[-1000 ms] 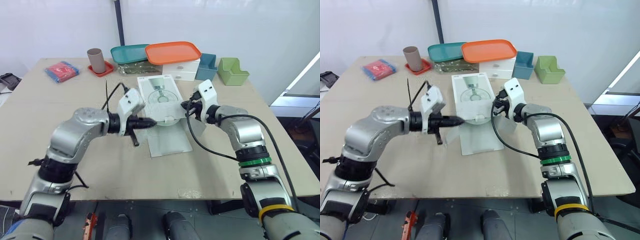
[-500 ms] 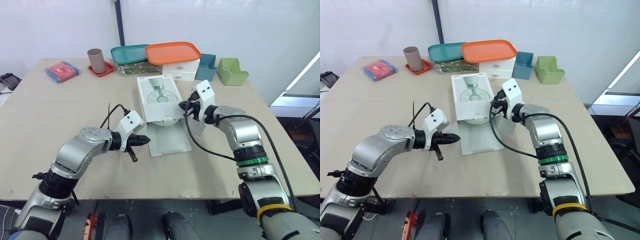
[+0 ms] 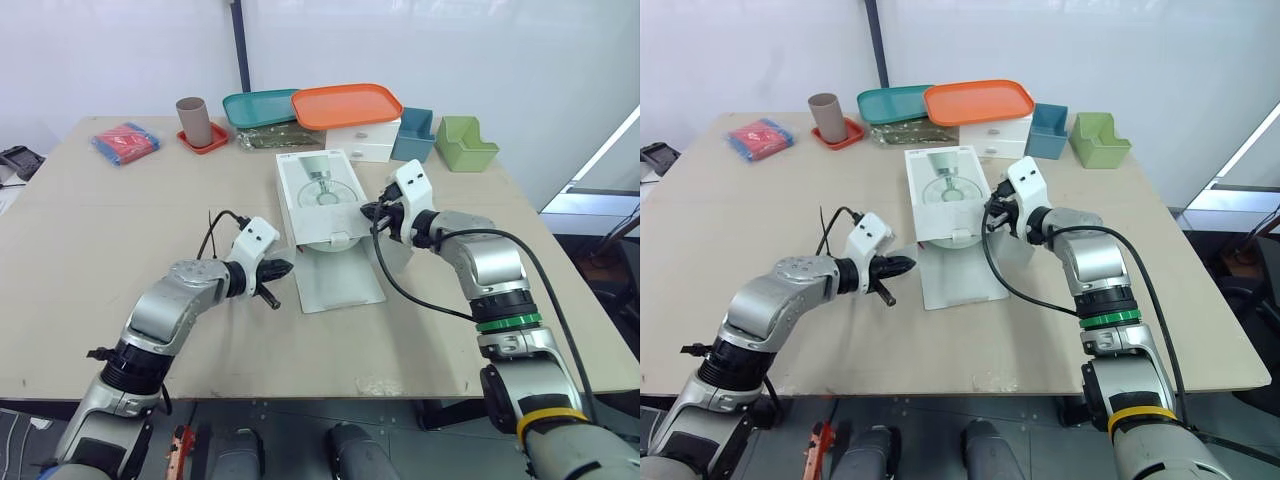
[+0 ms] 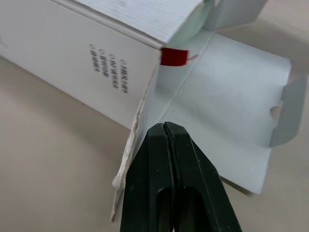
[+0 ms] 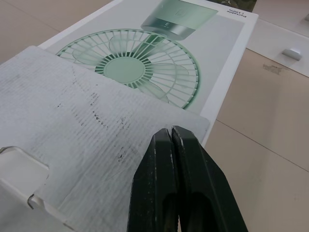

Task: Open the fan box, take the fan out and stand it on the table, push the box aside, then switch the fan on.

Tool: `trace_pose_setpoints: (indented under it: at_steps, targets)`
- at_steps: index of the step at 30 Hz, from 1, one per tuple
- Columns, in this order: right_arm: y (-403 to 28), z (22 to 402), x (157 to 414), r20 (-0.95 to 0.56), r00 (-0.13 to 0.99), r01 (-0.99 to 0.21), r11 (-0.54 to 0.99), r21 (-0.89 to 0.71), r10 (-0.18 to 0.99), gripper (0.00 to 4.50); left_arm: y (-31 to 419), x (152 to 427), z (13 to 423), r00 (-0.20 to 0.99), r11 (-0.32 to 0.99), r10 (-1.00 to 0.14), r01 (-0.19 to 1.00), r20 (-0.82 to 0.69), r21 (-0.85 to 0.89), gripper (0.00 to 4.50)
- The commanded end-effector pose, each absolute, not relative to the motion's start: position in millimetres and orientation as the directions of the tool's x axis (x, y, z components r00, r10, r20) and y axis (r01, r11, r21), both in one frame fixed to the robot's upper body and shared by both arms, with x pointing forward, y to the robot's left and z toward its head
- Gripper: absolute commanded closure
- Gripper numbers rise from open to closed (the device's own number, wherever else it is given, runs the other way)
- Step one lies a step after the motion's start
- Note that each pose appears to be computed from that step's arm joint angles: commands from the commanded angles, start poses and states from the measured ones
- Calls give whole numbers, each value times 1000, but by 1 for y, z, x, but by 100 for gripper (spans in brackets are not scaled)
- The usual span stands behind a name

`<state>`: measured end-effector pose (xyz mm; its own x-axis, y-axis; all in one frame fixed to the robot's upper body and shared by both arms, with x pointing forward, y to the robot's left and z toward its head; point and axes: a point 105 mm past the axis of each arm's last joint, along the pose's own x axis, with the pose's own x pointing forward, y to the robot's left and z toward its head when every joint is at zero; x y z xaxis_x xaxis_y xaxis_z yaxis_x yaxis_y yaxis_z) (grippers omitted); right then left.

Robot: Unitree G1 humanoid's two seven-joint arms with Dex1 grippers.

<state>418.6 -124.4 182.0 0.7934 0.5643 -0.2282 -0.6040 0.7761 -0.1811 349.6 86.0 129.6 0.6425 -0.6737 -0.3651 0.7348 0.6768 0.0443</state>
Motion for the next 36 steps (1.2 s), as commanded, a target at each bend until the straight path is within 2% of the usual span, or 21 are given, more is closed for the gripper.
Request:
trace_pose_setpoints:
  at_steps: [1,10,19,36]
  targets:
    - [-127,185,417,-223,795,-602,777,-182,564,446,87,355,147,671,689,-680,723,-295,57,450]
    - [-127,183,415,-225,792,-606,774,-182,567,446,72,344,146,592,618,-757,786,-276,-8,450]
    - [-128,182,414,-227,795,-602,778,-182,562,446,64,351,139,602,630,-751,776,-272,-20,450]
    - [-124,187,412,-222,786,-615,767,-184,577,446,78,384,136,766,790,-604,612,-219,-37,450]
